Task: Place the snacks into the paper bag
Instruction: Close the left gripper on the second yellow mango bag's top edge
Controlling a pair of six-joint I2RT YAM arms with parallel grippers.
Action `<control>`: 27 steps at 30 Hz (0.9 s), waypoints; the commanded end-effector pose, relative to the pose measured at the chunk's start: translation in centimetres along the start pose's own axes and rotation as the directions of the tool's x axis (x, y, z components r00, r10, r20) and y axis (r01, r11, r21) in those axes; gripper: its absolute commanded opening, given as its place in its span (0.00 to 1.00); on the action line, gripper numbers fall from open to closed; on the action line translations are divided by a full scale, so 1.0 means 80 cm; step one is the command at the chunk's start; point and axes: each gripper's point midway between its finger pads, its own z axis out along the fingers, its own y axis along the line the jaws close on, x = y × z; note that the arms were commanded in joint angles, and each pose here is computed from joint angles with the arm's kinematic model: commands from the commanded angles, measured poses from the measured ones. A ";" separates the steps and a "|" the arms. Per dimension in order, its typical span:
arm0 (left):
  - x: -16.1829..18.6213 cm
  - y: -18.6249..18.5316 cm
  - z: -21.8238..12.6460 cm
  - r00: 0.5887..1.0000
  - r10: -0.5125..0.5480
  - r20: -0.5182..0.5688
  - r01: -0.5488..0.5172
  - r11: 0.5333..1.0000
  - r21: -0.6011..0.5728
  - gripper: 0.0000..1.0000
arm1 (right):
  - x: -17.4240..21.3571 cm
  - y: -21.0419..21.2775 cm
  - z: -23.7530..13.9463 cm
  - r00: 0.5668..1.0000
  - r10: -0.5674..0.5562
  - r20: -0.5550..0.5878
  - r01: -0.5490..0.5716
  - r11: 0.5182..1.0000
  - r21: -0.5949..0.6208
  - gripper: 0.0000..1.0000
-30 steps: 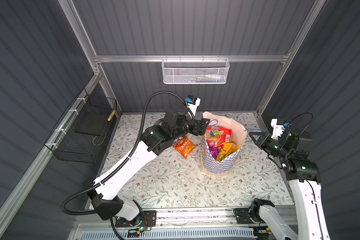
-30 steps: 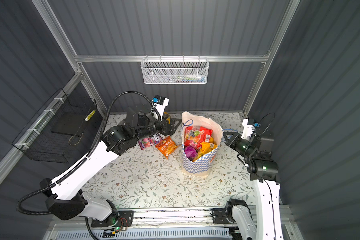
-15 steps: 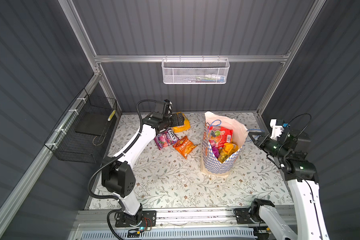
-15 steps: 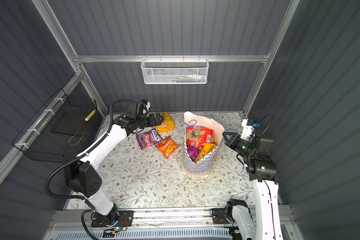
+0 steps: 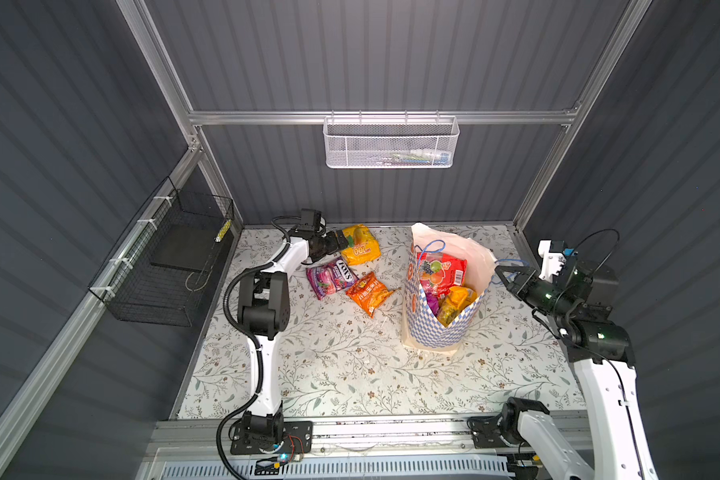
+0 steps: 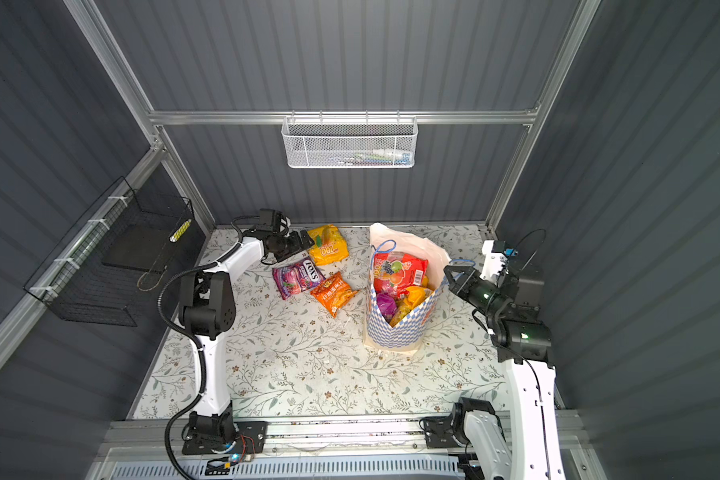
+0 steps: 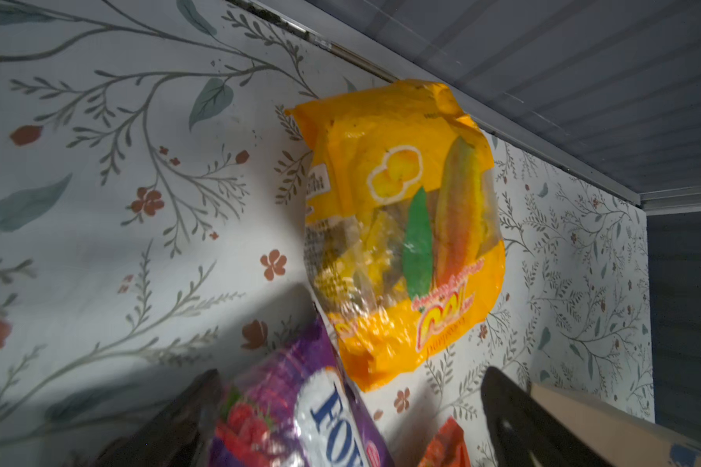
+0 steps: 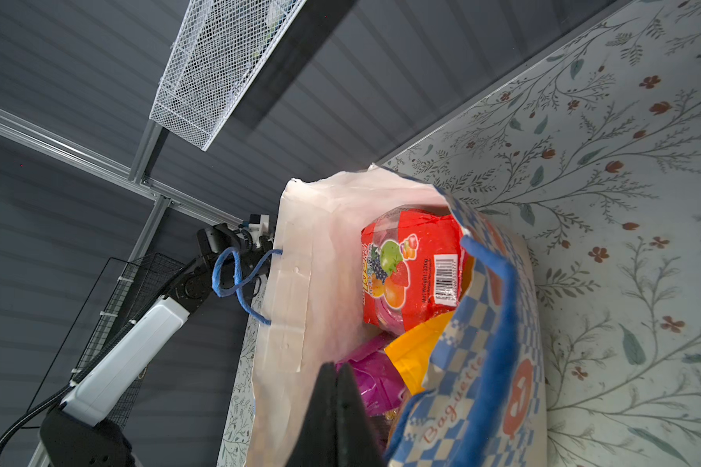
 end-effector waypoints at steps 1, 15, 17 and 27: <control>-0.012 -0.024 0.010 1.000 0.025 -0.012 -0.023 0.995 0.099 1.00 | 0.000 0.005 -0.001 1.000 -0.007 0.002 0.007 1.000 -0.021 0.00; -0.011 -0.015 0.074 0.999 -0.029 -0.039 0.035 0.986 0.164 0.90 | -0.002 0.011 -0.003 1.000 -0.011 0.011 0.012 0.999 -0.037 0.00; -0.009 -0.012 0.082 0.998 -0.042 -0.046 0.049 0.985 0.166 0.87 | -0.002 0.012 -0.003 1.000 -0.007 0.014 0.008 0.999 -0.044 0.00; 0.006 -0.010 0.096 0.993 -0.083 -0.082 0.097 0.978 0.185 0.68 | 0.004 0.003 0.003 1.000 0.019 0.005 -0.019 0.999 -0.044 0.00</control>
